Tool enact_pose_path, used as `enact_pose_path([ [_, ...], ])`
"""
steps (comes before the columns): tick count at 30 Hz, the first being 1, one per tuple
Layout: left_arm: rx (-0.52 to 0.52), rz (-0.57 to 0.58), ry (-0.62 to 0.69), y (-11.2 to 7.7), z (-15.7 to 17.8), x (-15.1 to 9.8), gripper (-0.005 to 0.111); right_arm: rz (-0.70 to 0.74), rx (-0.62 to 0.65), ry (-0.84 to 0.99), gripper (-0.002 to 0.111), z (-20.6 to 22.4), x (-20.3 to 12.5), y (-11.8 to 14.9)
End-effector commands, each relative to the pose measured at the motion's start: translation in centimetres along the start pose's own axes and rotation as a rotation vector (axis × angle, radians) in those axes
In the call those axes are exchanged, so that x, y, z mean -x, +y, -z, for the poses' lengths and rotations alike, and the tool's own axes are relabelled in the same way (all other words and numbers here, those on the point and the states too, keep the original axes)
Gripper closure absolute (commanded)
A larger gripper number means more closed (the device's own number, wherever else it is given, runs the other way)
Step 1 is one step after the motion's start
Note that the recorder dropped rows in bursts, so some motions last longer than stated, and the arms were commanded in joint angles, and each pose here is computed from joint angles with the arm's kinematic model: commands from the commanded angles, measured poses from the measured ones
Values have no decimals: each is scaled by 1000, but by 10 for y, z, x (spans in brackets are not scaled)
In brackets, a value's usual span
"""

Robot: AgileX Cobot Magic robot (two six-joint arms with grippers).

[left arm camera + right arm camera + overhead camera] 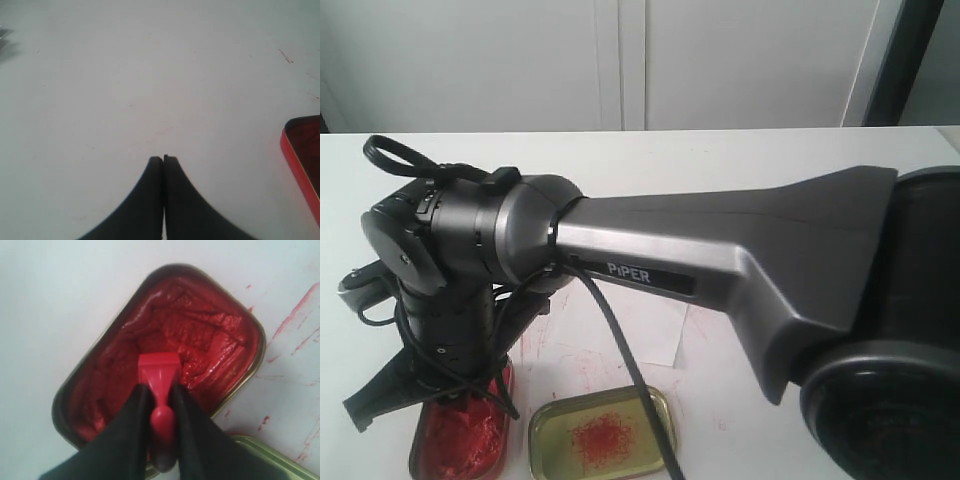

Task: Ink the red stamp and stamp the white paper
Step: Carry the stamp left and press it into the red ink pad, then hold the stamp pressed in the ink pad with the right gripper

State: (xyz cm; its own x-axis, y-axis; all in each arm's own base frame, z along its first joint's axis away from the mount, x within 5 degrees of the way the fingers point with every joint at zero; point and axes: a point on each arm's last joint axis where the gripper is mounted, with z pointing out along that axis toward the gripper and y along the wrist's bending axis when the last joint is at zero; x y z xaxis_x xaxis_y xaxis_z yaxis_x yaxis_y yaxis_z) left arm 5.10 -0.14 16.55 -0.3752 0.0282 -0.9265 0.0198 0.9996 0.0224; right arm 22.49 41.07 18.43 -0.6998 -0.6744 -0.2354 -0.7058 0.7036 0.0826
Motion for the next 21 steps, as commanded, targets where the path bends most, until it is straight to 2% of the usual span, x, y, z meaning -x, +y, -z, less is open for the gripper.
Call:
enact_pose_path([
  [1, 1, 3, 0, 0, 0, -1, 107, -27, -29, -40, 108, -2, 2, 5],
  [21, 1, 3, 0, 0, 0, -1, 107, -126, -73, 56, 108, -46, -7, 3],
])
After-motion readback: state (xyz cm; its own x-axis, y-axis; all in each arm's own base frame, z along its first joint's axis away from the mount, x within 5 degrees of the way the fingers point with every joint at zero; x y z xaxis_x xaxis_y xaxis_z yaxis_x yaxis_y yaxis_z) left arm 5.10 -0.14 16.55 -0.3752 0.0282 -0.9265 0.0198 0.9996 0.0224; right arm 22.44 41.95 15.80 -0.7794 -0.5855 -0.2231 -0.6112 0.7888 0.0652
